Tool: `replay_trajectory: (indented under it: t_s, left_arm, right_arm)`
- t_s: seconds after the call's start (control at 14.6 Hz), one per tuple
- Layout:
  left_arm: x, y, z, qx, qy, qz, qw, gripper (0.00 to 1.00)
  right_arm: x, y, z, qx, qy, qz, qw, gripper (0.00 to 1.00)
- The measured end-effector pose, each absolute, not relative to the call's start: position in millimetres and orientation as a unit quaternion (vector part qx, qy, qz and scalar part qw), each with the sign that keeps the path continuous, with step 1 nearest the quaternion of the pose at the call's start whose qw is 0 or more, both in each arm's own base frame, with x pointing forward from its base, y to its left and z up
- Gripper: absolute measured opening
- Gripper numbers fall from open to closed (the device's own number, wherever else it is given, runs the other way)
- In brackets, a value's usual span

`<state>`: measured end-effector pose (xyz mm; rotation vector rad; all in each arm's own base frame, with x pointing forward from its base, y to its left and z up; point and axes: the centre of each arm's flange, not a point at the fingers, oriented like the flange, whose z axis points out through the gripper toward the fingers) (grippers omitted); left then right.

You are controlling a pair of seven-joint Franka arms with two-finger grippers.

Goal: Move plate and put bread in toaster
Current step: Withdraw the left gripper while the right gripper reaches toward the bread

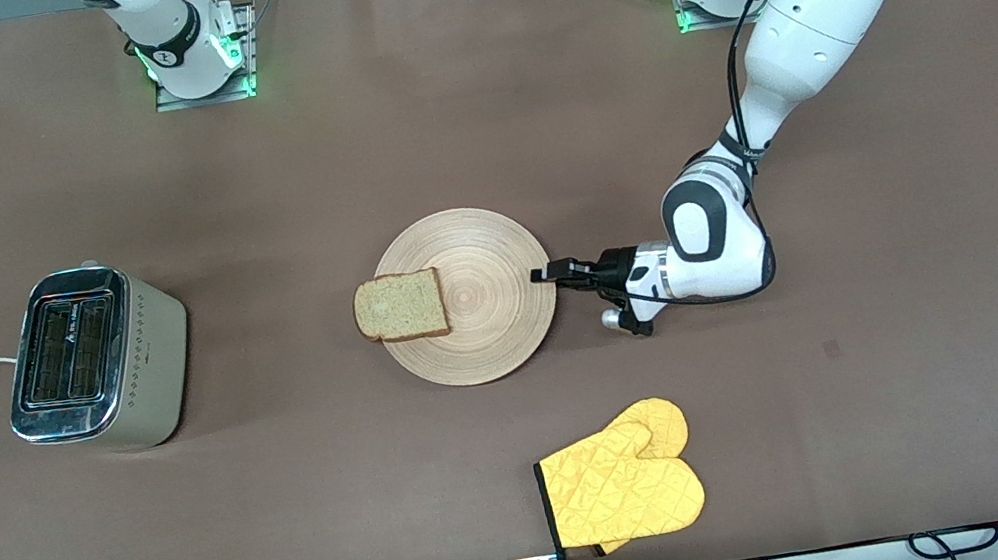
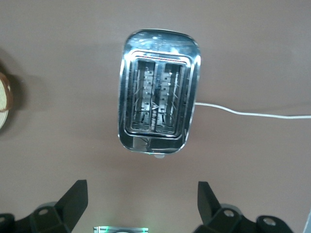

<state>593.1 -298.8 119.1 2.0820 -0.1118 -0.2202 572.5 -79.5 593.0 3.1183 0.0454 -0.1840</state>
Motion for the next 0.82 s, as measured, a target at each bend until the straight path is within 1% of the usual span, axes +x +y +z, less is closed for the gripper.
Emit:
replay_trajectory:
  t_s: [0.07,0.14,0.21,0.27,0.34,0.55,0.82]
  left_arm:
    - [599.2,-291.8,125.8,0.86,-0.05,-0.086,0.5,0.59]
    - [606.0,-281.1,135.1,0.861,-0.066,-0.086,0.497,0.7]
    - [614.1,-265.9,147.4,0.865,-0.094,-0.086,0.485,0.79]
    - [623.2,-246.8,163.2,0.873,-0.126,-0.086,0.464,0.88]
    - [632.2,-226.2,182.3,0.883,-0.158,-0.086,0.434,0.99]
    - [649.0,-173.3,240.1,0.912,-0.264,-0.085,0.302,1.0]
    - [662.3,-131.4,316.7,0.916,-0.359,-0.118,0.132,1.0]
  right_arm:
    - [572.4,-85.4,592.5,0.998,0.007,-0.056,-0.002,1.0]
    - [574.8,-87.8,591.7,0.999,0.003,-0.049,-0.009,1.0]
    - [580.2,-87.9,590.7,0.999,0.002,-0.034,-0.012,1.0]
    - [586.7,-86.9,588.7,1.0,0.002,-0.02,-0.016,1.0]
    - [593.3,-85.4,585.0,1.0,0.002,-0.008,-0.022,1.0]
    - [609.8,-80.2,564.3,0.999,0.002,0.001,-0.048,1.0]
    - [619.0,-71.9,553.6,0.998,0.017,0.007,-0.055,1.0]
